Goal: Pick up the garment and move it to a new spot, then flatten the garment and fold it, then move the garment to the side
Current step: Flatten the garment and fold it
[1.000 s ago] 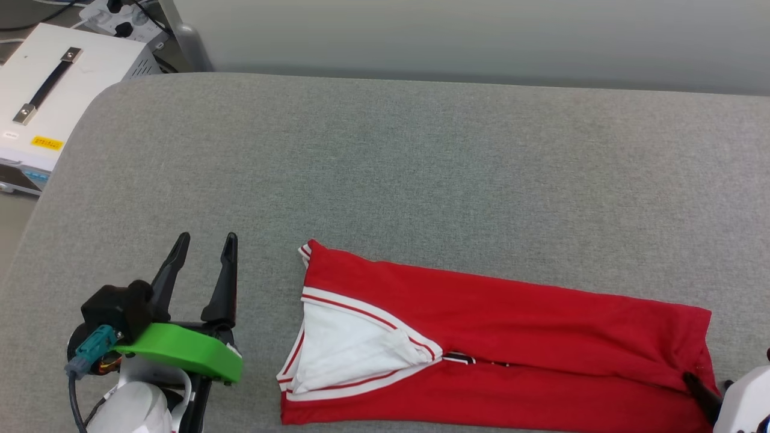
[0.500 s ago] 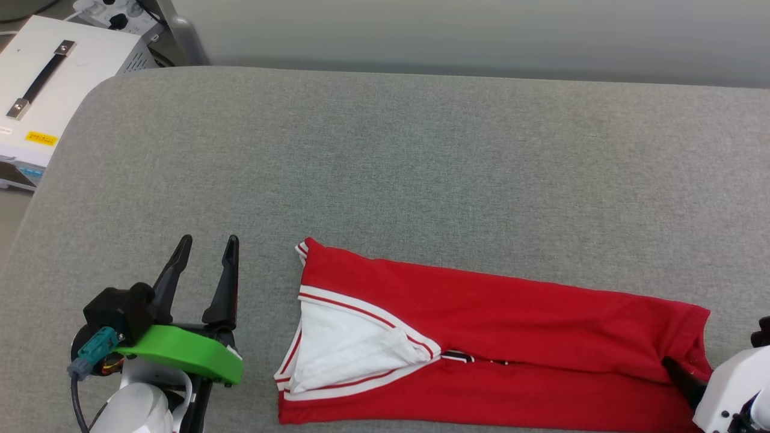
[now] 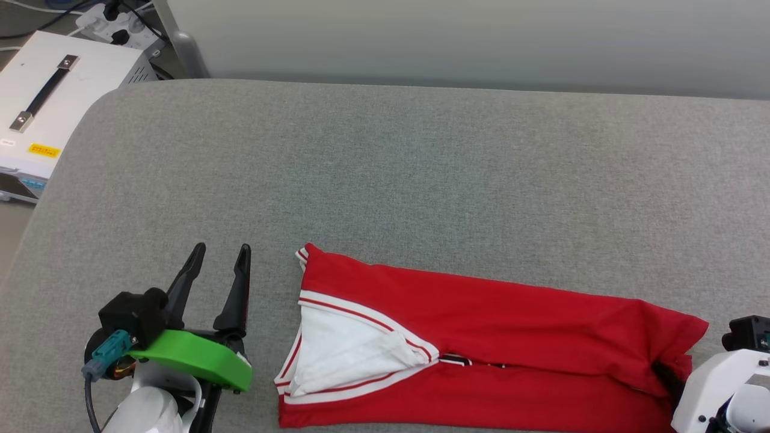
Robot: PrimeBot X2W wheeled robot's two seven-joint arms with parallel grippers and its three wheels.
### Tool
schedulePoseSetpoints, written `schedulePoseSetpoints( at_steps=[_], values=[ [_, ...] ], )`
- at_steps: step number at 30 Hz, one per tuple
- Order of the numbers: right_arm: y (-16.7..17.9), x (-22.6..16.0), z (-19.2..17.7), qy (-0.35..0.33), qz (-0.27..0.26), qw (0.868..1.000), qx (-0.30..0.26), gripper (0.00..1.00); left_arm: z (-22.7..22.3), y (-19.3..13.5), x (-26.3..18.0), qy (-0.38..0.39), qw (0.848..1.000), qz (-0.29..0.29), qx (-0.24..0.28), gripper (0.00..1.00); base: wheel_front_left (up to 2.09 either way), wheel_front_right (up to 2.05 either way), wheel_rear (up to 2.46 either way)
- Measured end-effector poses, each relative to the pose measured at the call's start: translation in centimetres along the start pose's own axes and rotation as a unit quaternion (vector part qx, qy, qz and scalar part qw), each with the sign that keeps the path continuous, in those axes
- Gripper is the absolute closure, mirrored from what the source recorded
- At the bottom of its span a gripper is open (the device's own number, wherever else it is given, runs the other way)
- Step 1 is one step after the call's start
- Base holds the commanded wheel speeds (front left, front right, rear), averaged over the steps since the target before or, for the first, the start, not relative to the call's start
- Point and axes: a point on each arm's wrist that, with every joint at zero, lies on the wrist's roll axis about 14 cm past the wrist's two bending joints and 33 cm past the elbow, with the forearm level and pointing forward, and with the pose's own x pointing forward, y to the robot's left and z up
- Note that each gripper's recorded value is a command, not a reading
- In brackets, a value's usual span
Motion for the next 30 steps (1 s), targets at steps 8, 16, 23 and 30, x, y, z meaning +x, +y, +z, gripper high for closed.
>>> schedulePoseSetpoints(
  at_steps=[8,16,23,30],
  values=[
    [-2.8,-1.5,2.4,-0.052,-0.039,0.998,-0.018,1.00,0.2,-0.7,-0.4,-0.004,1.000,-0.009,-0.001,0.00,0.00,0.00,0.00],
    [-8.3,-4.6,5.3,-0.094,-0.123,0.987,-0.048,1.00,0.4,-1.5,-0.8,-0.006,1.000,-0.020,-0.005,0.00,0.00,0.00,0.00],
    [-6.5,-5.3,6.4,-0.117,-0.102,0.986,-0.053,1.00,0.4,-1.8,-1.1,-0.009,1.000,-0.021,-0.009,0.00,0.00,0.00,0.00],
    [2.3,-6.0,4.7,-0.110,0.011,0.992,-0.057,1.00,0.8,-2.3,-2.0,-0.019,0.999,-0.020,-0.022,0.00,0.00,0.00,0.00]
  ],
)
